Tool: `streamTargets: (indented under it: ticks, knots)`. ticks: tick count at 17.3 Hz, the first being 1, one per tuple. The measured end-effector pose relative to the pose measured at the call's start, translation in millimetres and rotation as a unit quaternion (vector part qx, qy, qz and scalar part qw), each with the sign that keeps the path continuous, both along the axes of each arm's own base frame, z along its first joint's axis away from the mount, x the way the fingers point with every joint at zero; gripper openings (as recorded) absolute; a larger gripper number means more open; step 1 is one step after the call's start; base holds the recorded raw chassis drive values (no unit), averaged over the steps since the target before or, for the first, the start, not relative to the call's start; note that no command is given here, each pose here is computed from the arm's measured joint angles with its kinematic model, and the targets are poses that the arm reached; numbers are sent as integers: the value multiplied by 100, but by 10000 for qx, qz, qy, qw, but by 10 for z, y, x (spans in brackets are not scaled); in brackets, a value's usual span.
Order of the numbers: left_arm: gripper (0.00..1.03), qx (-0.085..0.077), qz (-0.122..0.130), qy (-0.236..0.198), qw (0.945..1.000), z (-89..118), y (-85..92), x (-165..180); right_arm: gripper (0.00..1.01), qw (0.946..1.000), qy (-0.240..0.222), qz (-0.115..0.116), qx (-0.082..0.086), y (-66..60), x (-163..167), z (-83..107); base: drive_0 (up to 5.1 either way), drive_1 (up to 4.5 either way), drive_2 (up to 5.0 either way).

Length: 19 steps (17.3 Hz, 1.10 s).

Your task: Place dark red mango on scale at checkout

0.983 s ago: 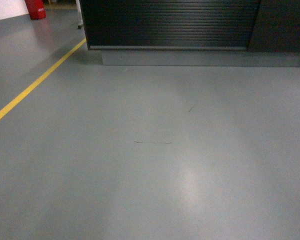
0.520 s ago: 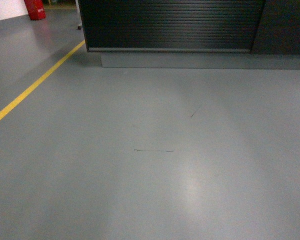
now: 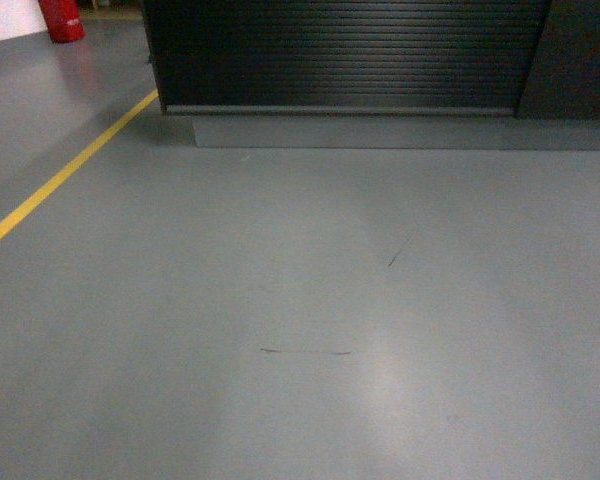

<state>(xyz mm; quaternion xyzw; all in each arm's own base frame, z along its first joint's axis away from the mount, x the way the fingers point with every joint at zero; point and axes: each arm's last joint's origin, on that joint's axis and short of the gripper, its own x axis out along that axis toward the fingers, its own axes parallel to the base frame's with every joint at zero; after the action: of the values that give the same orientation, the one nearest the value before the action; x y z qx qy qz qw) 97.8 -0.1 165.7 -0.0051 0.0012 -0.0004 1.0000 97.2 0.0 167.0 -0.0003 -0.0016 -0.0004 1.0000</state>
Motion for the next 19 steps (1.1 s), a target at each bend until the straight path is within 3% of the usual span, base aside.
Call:
streamTargets:
  ticks: [19]
  knots:
    - [98, 0, -2, 10, 10000, -2, 0, 0, 98, 10000, 11, 0, 0, 0, 0, -2, -3, 416, -423]
